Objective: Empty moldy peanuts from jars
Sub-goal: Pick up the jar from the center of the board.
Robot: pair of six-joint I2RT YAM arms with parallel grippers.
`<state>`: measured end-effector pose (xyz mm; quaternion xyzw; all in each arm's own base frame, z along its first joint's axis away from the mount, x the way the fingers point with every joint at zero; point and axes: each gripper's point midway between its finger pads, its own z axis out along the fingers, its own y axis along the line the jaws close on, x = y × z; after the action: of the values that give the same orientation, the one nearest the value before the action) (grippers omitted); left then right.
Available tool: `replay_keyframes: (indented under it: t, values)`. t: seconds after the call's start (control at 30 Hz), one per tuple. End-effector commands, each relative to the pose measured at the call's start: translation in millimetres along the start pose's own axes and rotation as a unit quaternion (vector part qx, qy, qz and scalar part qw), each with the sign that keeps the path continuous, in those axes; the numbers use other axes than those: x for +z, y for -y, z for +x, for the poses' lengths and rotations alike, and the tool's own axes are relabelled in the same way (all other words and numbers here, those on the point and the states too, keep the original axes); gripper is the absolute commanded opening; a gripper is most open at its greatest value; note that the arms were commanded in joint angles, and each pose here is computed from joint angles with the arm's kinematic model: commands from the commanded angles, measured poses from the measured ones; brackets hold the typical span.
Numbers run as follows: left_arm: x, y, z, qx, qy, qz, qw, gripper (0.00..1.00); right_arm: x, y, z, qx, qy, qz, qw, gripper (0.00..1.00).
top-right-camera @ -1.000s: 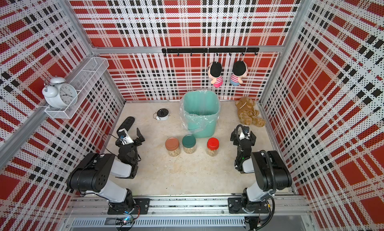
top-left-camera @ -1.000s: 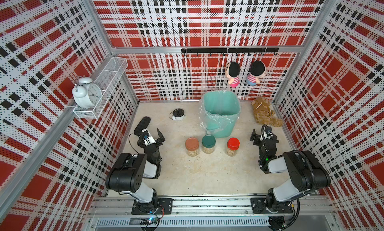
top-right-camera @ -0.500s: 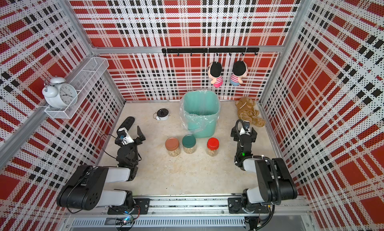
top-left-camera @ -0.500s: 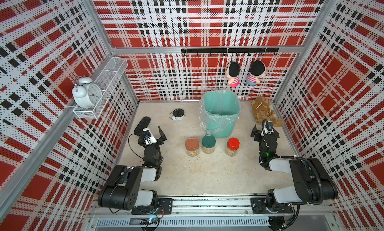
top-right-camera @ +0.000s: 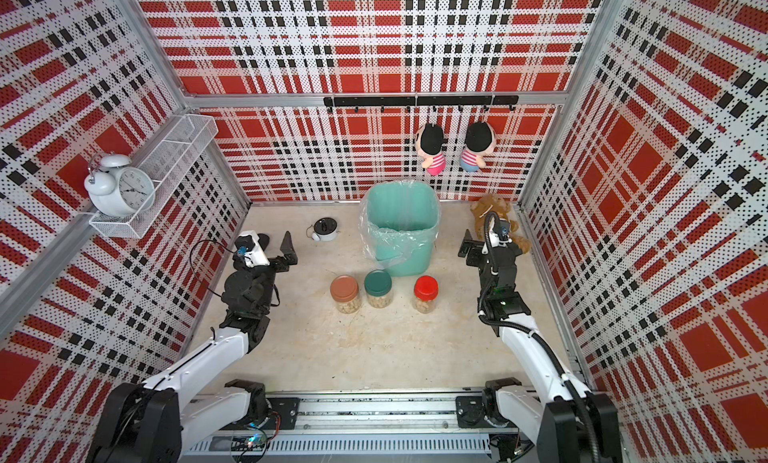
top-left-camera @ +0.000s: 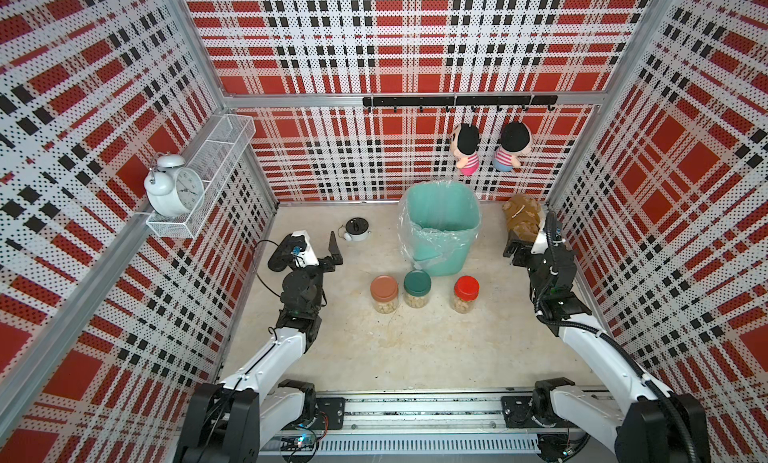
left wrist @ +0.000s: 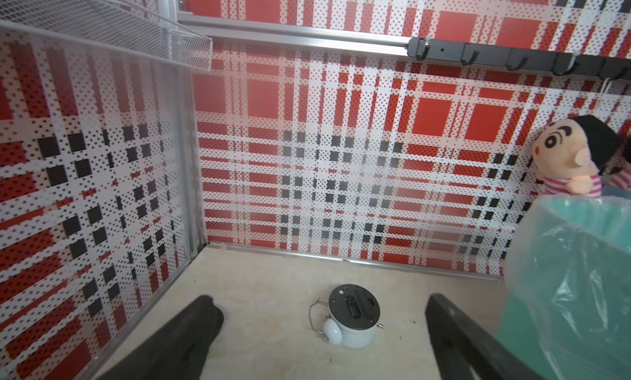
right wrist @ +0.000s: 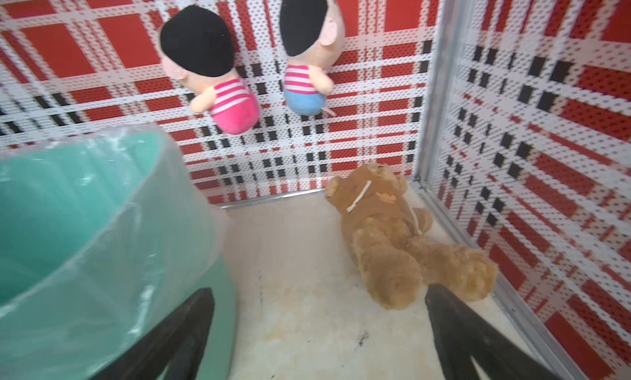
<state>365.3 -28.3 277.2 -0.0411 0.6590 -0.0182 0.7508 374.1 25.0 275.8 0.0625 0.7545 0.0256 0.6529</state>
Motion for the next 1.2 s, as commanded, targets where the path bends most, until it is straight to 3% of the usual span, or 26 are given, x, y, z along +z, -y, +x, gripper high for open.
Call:
replay_keyframes:
  t: [0.0, 0.47, 1.0, 1.17]
  values:
    - [-1, 20, 2, 0.009, -0.03, 0.044, 0.999, 0.98, -23, -28, 36, 0.004, -0.112, -0.059, 0.992, 1.0]
    - [3, 46, 8, 0.018, -0.053, 0.094, 0.994, 0.98, -73, -97, 109, -0.003, -0.252, -0.13, 0.959, 1.0]
    - [1, 47, 17, 0.017, -0.058, 0.1, 0.993, 0.98, -72, -112, 156, -0.075, -0.305, -0.092, 0.945, 1.0]
    - [-2, 46, 18, 0.013, -0.056, 0.099, 0.993, 0.98, -71, -114, 155, -0.075, -0.299, -0.096, 0.946, 0.94]
